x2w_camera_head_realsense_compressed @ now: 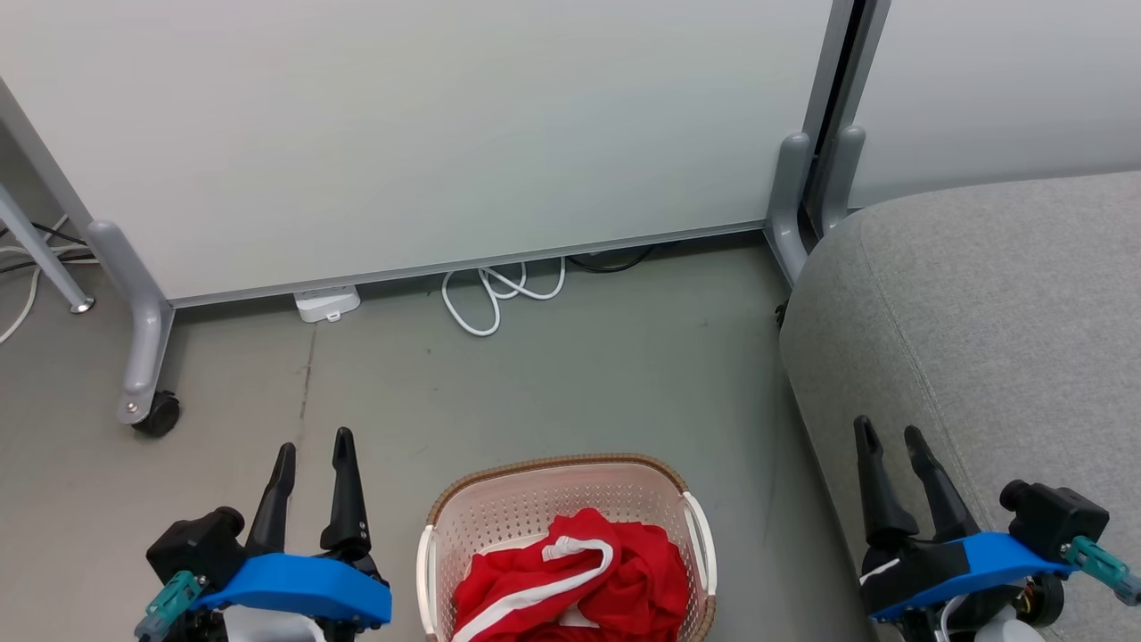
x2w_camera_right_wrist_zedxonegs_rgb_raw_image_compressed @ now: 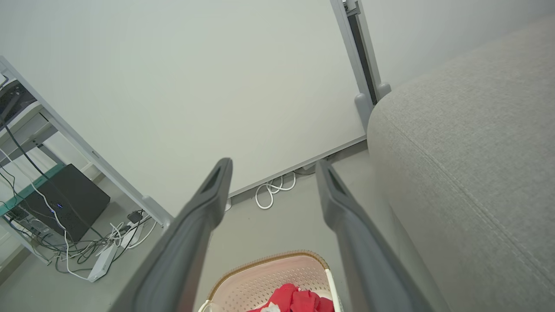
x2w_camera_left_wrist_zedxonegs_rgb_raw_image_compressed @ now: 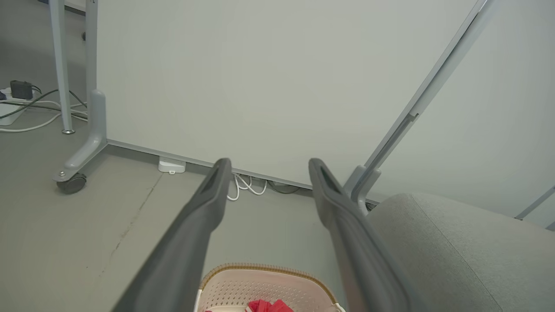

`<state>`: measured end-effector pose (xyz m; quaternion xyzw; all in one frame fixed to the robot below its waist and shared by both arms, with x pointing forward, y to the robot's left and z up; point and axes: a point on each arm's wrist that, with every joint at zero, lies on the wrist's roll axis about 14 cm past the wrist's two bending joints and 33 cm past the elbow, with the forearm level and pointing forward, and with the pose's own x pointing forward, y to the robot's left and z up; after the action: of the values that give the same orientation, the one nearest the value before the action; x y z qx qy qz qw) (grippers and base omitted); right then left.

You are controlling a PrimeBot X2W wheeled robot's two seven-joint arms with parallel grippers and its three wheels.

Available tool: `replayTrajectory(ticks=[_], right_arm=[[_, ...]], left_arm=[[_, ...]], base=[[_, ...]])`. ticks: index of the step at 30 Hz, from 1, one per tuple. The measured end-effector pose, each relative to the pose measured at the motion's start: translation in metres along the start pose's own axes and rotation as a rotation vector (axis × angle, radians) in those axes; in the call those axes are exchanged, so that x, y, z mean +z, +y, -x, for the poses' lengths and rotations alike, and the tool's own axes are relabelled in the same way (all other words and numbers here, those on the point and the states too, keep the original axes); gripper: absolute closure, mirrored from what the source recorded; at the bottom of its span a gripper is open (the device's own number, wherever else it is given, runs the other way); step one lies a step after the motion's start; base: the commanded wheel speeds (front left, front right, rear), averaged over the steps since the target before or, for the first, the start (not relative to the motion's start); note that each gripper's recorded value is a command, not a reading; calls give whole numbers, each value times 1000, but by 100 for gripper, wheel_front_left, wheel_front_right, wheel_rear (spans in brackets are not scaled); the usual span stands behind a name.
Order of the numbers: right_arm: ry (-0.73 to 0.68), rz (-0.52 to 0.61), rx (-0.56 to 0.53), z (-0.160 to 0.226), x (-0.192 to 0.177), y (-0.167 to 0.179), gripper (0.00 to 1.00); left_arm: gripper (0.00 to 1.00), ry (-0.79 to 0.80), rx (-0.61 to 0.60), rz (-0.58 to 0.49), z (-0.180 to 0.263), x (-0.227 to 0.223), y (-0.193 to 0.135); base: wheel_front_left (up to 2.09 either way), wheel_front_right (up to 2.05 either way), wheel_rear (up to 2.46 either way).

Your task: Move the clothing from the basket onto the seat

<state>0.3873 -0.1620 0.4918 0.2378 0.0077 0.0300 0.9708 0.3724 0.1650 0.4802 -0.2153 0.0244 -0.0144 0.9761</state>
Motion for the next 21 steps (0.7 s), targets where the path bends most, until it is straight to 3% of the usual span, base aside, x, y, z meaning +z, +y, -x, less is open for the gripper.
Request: replayTrajectory(ticks=[21], right_arm=[[-12, 169, 42, -2, 0, 7, 0]], left_arm=[[0, 8, -20, -83, 3, -9, -1]], base=[[0, 0, 0]])
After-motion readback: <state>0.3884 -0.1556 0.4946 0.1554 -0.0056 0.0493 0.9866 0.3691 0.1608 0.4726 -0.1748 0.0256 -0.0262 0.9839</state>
